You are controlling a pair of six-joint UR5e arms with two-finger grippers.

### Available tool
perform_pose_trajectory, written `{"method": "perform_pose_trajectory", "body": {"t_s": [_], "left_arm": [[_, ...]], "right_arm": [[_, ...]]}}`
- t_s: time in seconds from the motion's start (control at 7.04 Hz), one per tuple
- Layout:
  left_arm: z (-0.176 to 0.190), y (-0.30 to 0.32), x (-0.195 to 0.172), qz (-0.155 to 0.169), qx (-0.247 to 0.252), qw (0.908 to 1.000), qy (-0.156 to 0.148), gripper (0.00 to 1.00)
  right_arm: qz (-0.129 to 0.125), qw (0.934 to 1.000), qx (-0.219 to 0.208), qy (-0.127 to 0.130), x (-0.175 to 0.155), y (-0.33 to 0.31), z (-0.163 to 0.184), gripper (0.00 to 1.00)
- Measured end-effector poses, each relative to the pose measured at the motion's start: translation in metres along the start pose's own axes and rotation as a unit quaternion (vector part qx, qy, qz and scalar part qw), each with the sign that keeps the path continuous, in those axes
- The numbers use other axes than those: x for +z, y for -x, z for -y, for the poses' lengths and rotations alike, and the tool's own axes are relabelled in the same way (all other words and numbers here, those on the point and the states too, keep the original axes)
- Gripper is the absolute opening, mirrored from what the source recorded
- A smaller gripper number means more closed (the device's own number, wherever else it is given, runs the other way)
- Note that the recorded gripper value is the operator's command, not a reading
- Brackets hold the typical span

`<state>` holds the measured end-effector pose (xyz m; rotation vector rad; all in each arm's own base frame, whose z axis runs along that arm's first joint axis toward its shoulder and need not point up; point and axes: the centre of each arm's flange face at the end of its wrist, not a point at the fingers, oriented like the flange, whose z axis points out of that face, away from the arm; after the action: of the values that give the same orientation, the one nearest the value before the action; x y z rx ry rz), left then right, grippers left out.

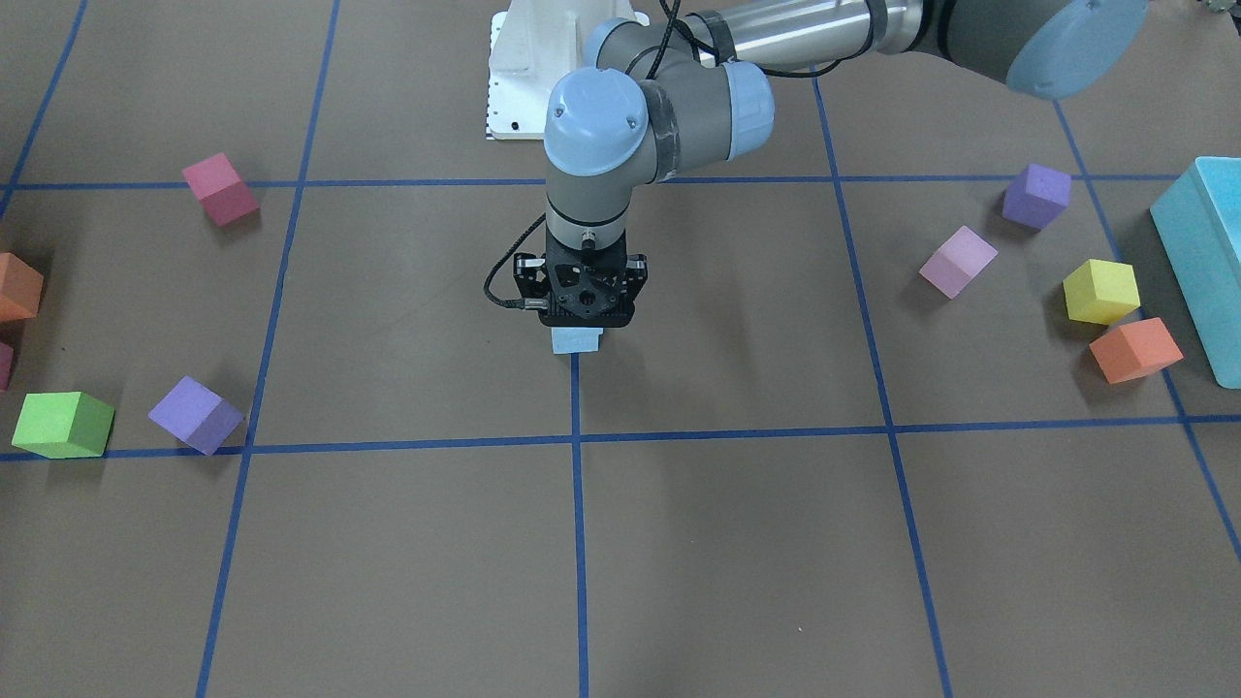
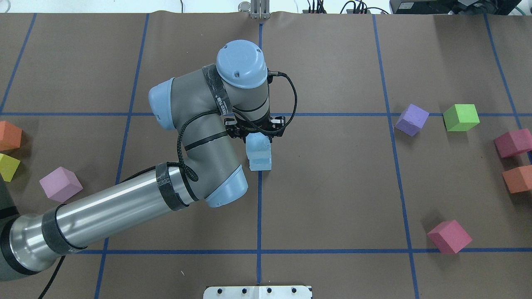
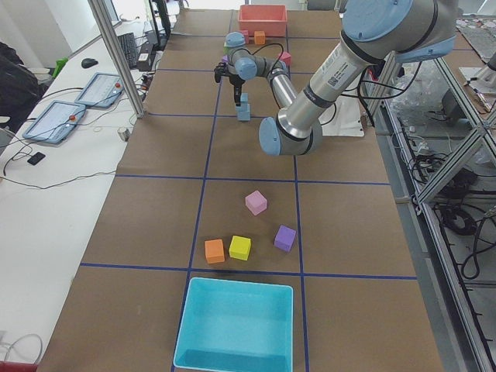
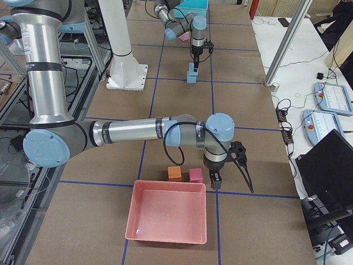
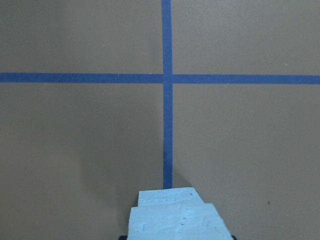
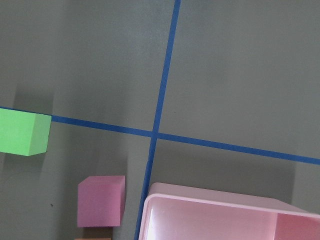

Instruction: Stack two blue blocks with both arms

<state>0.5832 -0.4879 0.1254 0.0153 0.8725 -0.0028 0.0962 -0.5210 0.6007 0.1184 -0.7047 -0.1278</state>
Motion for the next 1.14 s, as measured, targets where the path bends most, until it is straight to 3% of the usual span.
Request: {"method": "perform_pose_trajectory", "body": {"t_s": [0.99,1.14], "left_arm": [[-0.009,-0.002,0.007,0.001,0.004,1.0000,0.005,0.68],[-0.010,-0.003,0.008,0.002,0.006,1.0000,0.006,0.72]], "right_arm": [[0.000,1.0000,0.000,0.001,0.001,0.000,0.000,1.00],[0.000,1.0000,0.000,0.001,0.001,0.000,0.000,1.00]]}}
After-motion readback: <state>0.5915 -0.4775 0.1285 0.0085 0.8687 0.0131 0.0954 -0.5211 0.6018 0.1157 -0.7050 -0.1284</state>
